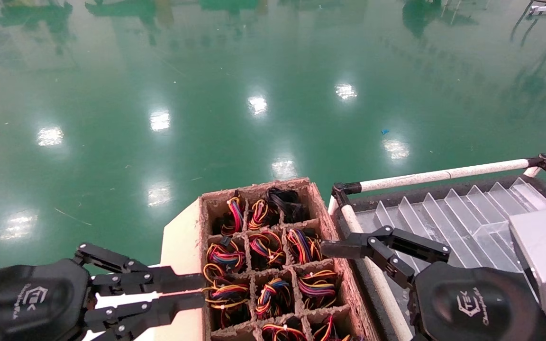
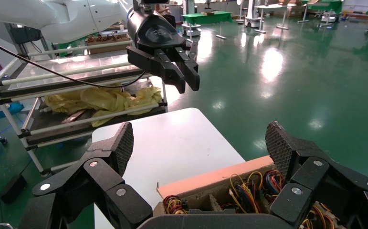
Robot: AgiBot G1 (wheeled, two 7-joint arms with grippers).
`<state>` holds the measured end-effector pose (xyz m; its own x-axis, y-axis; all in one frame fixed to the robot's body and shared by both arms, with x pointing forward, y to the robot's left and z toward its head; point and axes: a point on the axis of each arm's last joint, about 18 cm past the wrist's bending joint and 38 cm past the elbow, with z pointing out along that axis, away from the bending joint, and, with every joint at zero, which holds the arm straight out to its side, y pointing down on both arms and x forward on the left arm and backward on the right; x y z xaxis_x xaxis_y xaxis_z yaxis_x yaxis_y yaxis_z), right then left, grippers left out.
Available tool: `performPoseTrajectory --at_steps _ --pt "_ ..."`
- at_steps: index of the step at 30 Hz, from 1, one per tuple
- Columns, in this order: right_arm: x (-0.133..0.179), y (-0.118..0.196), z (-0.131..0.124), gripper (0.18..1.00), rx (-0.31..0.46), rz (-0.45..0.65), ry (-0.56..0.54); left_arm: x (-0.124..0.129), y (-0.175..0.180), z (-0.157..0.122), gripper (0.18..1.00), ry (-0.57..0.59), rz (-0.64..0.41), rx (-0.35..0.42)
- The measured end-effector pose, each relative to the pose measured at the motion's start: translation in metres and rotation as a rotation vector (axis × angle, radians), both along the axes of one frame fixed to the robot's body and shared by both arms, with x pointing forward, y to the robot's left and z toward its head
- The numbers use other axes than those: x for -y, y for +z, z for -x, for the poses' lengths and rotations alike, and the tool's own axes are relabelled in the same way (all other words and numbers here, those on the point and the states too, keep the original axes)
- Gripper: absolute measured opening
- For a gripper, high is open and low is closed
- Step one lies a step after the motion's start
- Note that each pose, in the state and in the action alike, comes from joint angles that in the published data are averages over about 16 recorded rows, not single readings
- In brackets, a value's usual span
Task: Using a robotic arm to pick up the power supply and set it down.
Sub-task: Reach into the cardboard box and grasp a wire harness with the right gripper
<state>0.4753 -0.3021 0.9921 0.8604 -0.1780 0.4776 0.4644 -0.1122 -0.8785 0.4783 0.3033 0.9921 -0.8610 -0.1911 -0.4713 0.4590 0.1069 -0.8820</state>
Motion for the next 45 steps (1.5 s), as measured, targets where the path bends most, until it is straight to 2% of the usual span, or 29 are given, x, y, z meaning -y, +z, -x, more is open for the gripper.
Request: performPoseTrajectory --at_steps 6,12,20,26,32,45 --pt "0.000 0.000 0.000 1.000 0.000 0.000 0.000 0.000 0.000 0.000 0.246 0.000 0.000 0.000" --pt "0.001 -0.002 -0.001 1.000 -0.004 0.006 -0.010 0.000 0.000 0.000 0.210 0.000 0.000 0.000" --pt "0.010 -0.013 -0.008 1.000 -0.019 0.060 -0.087 0.000 0.000 0.000 0.217 0.000 0.000 0.000" --pt "0.019 -0.028 -0.018 1.000 -0.039 0.140 -0.183 0.000 0.000 0.000 0.264 0.000 0.000 0.000" --pt "0.025 -0.045 -0.030 1.000 -0.055 0.226 -0.266 0.000 0.000 0.000 0.349 0.000 0.000 0.000" --pt "0.020 -0.066 -0.057 0.995 -0.075 0.380 -0.358 0.000 0.000 0.000 0.643 0.000 0.000 0.000"
